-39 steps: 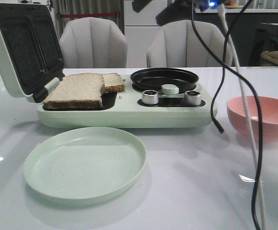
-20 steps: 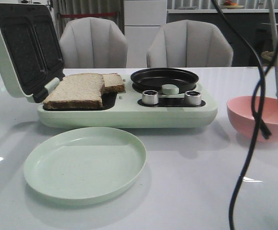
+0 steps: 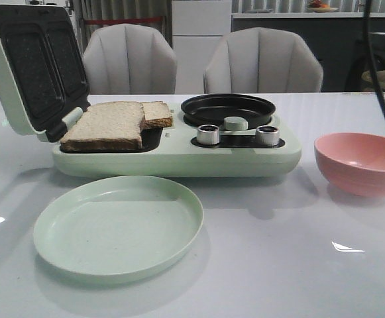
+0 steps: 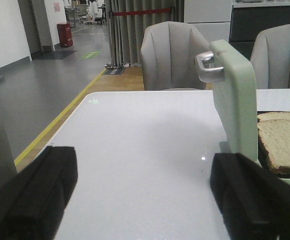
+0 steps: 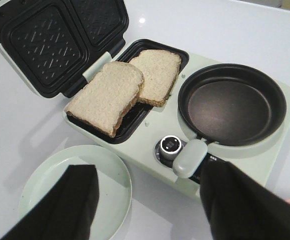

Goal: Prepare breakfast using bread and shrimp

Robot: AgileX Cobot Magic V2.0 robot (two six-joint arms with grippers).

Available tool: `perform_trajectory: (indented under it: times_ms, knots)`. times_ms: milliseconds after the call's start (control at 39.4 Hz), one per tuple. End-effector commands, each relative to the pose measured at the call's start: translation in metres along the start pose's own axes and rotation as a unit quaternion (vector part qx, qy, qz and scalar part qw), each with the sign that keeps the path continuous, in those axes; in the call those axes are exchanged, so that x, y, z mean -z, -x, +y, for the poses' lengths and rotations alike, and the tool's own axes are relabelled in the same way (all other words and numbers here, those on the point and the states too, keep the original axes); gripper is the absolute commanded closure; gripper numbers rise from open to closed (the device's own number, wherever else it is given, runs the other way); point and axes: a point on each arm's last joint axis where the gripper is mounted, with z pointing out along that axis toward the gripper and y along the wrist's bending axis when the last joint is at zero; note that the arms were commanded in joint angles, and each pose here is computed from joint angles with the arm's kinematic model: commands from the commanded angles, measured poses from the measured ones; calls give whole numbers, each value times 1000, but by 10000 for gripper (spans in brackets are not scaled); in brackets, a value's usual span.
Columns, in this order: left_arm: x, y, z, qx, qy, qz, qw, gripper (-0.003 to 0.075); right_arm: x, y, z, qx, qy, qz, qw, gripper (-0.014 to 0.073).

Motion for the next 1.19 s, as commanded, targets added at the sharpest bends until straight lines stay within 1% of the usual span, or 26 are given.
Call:
perform_trajectory:
  times_ms: [0,228,355,558,660,812,913,964,1040,1167]
  knots:
    - [2,11,-1,-7,-15,-33,999,115,31,3,3,7,-18,-78,997,57]
    - [2,11,-1,-6,-16,-32,999,115,79,-35,11,30,-27,-123,992,57]
    - [2,11,-2,-3,-17,-30,999,115,98,-55,14,33,-25,-137,990,57]
    - [2,11,-2,-3,-17,-30,999,115,126,-90,18,38,-29,-181,982,57]
    - [2,11,-2,-3,-18,-31,999,115,133,-108,16,38,-38,-208,977,57]
    - [2,11,-2,-3,-18,-31,999,115,132,-136,10,31,-61,-239,969,57]
    - [2,11,-2,-3,-18,-31,999,115,127,-147,1,24,-92,-277,956,57]
    - [2,11,-2,-3,-18,-30,999,115,125,-150,-2,22,-102,-285,953,57]
    - [2,10,-2,1,-20,-28,999,115,122,-155,-4,19,-109,-286,952,57]
    - [2,10,-2,1,-20,-28,999,115,117,-163,-6,18,-111,-274,955,57]
